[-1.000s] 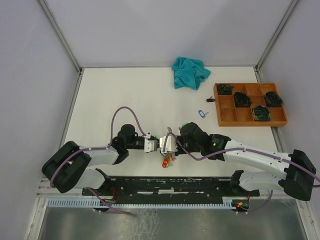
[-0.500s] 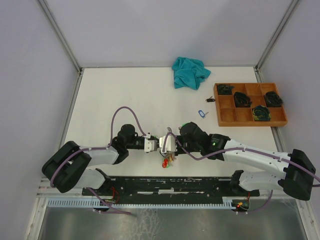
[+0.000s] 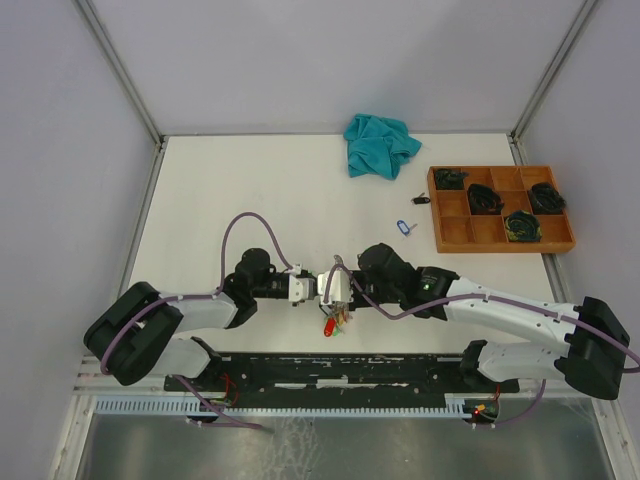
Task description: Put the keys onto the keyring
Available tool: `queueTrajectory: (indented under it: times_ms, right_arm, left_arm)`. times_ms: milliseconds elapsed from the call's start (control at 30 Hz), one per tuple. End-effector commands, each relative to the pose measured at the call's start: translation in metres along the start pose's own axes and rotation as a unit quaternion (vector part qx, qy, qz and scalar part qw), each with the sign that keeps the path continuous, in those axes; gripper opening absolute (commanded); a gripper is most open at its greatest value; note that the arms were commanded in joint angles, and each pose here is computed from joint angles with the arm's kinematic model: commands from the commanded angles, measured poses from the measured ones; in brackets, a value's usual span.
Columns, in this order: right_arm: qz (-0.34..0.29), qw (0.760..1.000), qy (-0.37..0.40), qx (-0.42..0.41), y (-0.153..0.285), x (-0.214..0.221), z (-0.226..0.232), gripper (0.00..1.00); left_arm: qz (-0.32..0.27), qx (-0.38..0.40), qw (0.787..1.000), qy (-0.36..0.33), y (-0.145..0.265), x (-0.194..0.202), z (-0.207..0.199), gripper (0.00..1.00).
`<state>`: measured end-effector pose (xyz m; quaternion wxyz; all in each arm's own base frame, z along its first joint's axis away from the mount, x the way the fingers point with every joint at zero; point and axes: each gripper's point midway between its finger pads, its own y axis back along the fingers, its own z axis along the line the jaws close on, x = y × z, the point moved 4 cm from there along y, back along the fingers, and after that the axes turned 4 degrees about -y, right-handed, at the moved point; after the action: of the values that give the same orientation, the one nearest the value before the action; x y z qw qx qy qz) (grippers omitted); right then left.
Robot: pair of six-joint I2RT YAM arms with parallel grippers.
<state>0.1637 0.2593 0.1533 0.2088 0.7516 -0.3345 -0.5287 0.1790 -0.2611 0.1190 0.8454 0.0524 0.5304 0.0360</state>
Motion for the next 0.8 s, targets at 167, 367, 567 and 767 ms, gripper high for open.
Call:
queueTrajectory:
  times_ms: [167, 367, 567, 767]
  right_arm:
    - [-0.065, 0.998, -0.002, 0.004, -0.002, -0.036, -0.013, 0.01]
    - [-0.072, 0.997, -0.005, 0.006, -0.004, -0.039, -0.013, 0.01]
    - [-0.078, 0.997, -0.007, 0.013, -0.001, -0.042, -0.016, 0.01]
    - [-0.081, 0.997, -0.003, 0.009, -0.004, -0.047, -0.018, 0.01]
  left_arm:
    - [-0.063, -0.002, 0.997, -0.041, -0.009, -0.034, 0.016, 0.03]
    - [-0.064, -0.003, 0.997, -0.041, -0.009, -0.035, 0.016, 0.03]
    - [-0.057, -0.005, 0.998, -0.037, -0.010, -0.032, 0.016, 0.03]
    - [-0.039, -0.006, 0.999, -0.033, -0.010, -0.027, 0.017, 0.03]
